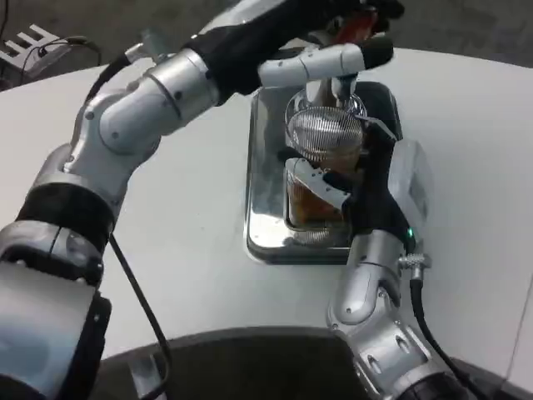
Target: Grasp the cup under the faucet to collect the drink, then remove the cup.
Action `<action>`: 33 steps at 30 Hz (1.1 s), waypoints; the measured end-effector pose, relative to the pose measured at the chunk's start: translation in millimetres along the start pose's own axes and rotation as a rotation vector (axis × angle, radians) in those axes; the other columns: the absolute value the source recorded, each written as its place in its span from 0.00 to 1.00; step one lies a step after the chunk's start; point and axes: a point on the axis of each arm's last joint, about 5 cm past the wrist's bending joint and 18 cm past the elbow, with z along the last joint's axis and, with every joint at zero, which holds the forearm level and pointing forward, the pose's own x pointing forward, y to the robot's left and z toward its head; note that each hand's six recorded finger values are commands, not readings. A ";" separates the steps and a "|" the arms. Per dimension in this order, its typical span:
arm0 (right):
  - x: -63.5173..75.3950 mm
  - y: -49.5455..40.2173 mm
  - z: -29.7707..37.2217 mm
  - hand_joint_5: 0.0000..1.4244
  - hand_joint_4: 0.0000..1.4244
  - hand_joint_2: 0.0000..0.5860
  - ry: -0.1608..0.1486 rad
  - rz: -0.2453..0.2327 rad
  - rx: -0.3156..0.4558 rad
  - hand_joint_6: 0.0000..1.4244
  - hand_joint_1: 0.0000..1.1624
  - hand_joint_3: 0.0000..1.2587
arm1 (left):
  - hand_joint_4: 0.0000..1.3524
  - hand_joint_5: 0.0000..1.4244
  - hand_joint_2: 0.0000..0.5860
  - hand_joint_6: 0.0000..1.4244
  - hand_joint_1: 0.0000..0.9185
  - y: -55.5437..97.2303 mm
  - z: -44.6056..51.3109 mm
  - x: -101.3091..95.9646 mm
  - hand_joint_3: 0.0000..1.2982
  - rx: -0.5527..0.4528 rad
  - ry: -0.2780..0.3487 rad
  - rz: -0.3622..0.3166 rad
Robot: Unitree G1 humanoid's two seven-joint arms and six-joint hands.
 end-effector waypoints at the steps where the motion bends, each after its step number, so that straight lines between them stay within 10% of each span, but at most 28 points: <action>1: -0.1 0.1 0.0 0.60 0.49 0.42 -0.001 -0.001 -0.001 0.47 0.78 0.45 | 0.20 0.27 0.10 0.20 0.00 0.5 -0.4 -0.7 0.20 -0.023 -0.007 0.021; 33: -2.7 1.1 0.7 0.72 0.59 0.34 -0.003 -0.034 0.007 0.67 0.80 0.53 | 0.25 0.32 0.09 0.27 0.00 19.4 -11.7 -34.2 0.25 -0.193 -0.151 0.217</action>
